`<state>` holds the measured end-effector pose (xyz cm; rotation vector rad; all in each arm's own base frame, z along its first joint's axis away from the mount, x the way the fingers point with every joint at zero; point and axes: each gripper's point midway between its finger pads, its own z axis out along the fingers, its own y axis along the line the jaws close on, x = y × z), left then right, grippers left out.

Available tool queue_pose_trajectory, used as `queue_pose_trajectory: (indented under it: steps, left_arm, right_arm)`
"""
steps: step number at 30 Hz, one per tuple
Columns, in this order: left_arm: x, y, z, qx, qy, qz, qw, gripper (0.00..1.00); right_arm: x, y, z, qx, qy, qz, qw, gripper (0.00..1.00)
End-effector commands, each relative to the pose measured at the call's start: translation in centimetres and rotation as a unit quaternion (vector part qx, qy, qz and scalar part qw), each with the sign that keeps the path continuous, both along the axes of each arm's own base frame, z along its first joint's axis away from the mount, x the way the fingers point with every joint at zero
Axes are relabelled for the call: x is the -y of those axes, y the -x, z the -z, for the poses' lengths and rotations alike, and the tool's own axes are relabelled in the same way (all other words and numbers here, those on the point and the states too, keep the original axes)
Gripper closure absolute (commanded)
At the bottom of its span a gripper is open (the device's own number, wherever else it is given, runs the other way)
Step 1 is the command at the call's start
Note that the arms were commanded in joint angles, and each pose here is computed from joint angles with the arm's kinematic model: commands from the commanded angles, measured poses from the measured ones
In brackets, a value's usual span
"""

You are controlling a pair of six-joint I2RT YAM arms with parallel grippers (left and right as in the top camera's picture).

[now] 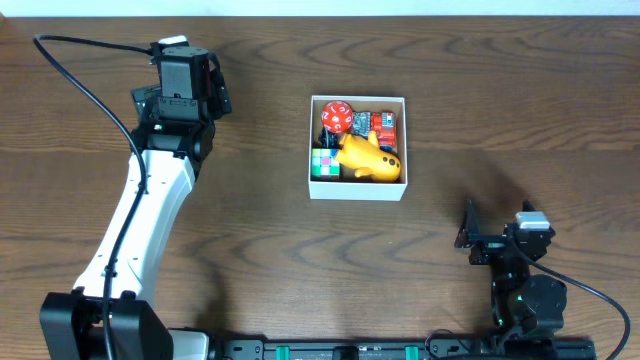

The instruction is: Pack container

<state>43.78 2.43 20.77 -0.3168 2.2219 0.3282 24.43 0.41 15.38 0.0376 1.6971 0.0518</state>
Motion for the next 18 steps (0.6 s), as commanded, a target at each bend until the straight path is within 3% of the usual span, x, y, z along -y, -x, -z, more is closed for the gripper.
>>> queue_pose_trajectory:
  steps: [1, 8, 18]
  left_arm:
    - [-0.3, 0.5, 0.2, -0.003, -0.003, -0.007, 1.0, 0.02]
    - [-0.7, 4.5, -3.2, 0.003, -0.002, -0.007, 1.0, 0.02]
    - [-1.8, 14.3, -14.8, 0.158, 0.013, -0.005, 0.987, 0.02]
  right_arm:
    - [0.0, 0.0, 0.2, 0.0, 0.007, -0.003, 1.0, 0.01]
    - [0.0, 0.0, 0.2, 0.0, 0.007, -0.003, 1.0, 0.01]
    - [0.0, 0.0, 0.2, 0.0, 0.007, -0.003, 1.0, 0.01]
